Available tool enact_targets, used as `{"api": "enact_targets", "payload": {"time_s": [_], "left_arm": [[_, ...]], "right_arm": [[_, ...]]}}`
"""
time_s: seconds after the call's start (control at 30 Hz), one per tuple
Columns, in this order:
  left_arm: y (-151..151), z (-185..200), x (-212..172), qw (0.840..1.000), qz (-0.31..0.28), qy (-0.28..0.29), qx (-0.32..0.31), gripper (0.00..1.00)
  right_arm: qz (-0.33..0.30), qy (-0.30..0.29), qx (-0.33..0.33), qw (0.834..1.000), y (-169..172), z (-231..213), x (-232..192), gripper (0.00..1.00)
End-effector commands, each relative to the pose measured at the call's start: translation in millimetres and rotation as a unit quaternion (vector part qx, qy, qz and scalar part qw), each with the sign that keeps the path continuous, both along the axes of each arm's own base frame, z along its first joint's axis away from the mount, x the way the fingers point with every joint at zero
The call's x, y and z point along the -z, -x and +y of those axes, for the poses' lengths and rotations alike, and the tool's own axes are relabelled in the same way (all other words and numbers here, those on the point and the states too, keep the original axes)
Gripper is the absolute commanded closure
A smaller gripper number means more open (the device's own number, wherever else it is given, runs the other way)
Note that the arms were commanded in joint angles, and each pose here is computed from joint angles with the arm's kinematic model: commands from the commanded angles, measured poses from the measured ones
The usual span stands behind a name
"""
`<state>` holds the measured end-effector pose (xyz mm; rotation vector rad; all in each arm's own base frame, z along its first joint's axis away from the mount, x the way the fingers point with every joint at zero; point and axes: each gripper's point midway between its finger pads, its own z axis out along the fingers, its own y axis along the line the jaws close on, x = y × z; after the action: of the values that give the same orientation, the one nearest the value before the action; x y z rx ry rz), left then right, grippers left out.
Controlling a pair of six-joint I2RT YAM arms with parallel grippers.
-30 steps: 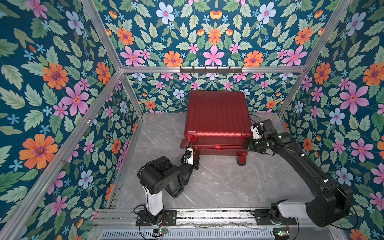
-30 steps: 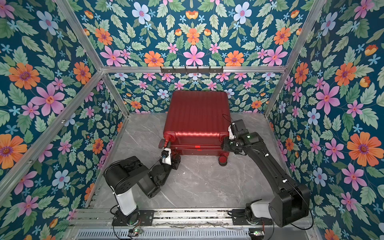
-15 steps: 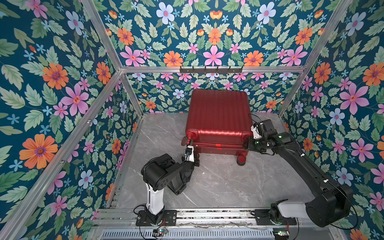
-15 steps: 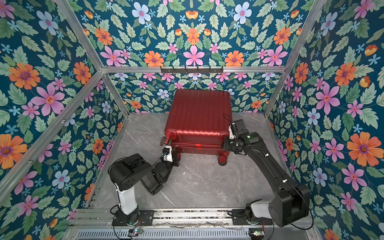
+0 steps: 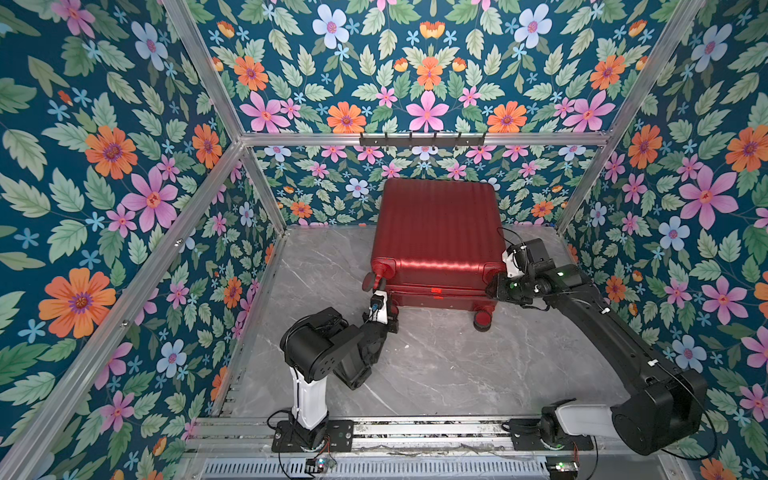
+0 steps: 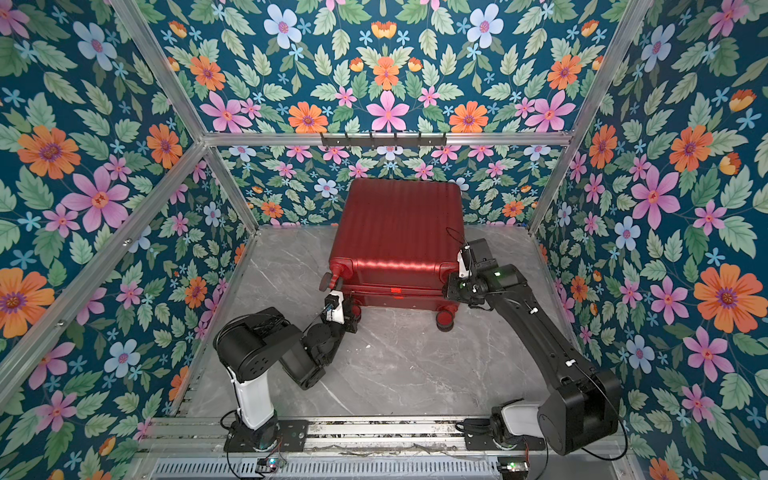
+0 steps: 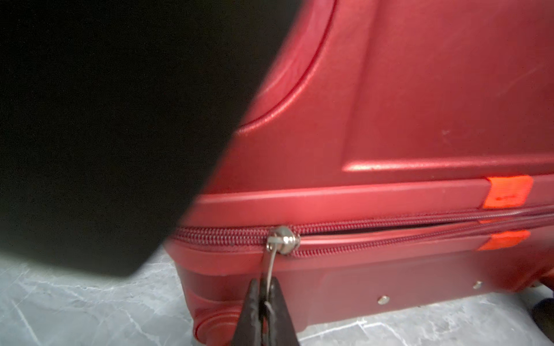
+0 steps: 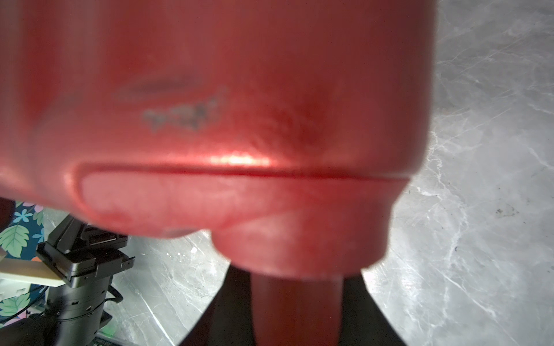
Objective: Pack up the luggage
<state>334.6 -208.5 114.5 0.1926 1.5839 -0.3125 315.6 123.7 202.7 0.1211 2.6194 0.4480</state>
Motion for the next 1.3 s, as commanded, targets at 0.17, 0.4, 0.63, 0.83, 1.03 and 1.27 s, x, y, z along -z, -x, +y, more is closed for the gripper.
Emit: {"api": "enact_targets", "payload": {"time_s": [0.17, 0.4, 0.63, 0.83, 1.03, 1.27], "left_arm": [[13, -18, -5, 0.998, -0.004, 0.005, 0.067, 1.0], [30, -36, -6, 0.994, -0.01, -0.01, 0.106, 1.0], [45, -62, -10, 0.991, -0.021, -0.014, 0.133, 1.0], [55, -83, -14, 0.988, -0.031, -0.013, 0.153, 1.0], [64, -97, -14, 0.985, -0.031, -0.016, 0.167, 1.0], [77, -112, -10, 0.982, -0.029, -0.026, 0.184, 1.0]], "right_arm": [[-0.017, 0.0, -0.03, 0.999, 1, 5, -9, 1.0], [-0.016, -0.005, -0.031, 0.999, 0, 7, -10, 1.0], [-0.014, -0.017, -0.034, 0.999, 0, 11, -10, 1.0], [-0.013, -0.023, -0.034, 0.999, 1, 13, -10, 1.0], [-0.013, -0.027, -0.035, 0.999, 1, 15, -9, 1.0], [-0.013, -0.028, -0.036, 0.999, 0, 16, -9, 1.0]]}}
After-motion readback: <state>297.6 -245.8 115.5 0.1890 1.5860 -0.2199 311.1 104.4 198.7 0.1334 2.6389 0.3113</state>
